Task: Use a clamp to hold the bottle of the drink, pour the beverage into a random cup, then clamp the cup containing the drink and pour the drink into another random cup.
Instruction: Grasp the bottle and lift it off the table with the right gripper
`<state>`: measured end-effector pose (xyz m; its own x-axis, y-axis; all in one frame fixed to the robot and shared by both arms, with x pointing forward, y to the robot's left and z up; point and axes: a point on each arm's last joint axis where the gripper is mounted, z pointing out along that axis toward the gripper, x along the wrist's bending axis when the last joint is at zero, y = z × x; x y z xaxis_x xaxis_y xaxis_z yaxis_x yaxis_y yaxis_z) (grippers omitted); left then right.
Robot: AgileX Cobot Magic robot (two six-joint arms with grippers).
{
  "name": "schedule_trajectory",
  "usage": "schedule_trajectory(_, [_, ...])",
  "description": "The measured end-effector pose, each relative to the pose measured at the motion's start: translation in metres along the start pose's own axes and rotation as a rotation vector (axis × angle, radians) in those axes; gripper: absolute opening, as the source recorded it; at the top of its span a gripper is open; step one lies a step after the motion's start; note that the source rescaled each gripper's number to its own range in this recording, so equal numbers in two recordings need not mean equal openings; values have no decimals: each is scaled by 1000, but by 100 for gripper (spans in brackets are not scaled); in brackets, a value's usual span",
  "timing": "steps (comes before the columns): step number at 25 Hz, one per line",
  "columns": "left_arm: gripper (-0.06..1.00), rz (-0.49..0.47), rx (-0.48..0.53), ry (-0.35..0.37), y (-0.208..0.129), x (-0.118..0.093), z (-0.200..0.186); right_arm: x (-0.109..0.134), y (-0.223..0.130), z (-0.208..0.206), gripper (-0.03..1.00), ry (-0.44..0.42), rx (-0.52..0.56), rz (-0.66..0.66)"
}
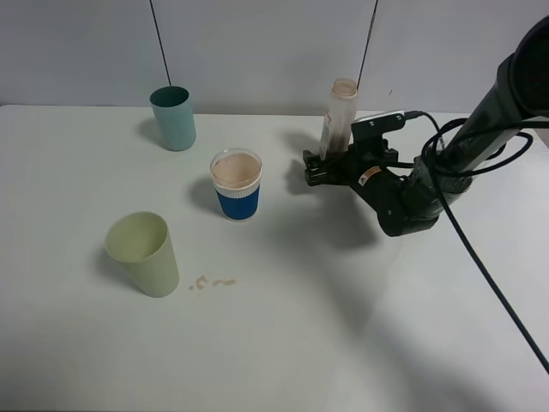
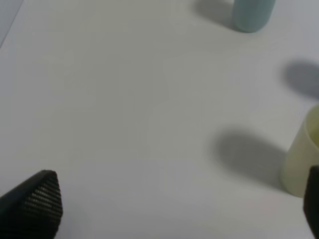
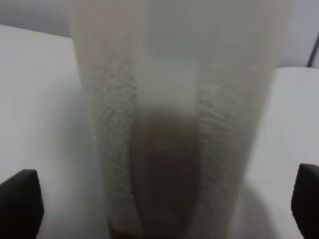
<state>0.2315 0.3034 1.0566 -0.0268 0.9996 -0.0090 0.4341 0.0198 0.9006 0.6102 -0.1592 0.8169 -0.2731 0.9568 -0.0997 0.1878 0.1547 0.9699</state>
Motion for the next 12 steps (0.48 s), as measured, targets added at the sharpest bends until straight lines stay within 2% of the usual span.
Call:
schedule_trajectory(5, [93, 0, 0, 0, 0, 0, 0, 2, 10, 11, 100, 2, -46, -3])
schedule_trajectory(12, [93, 0, 0, 0, 0, 0, 0, 2, 13, 15, 98, -7, -51, -15])
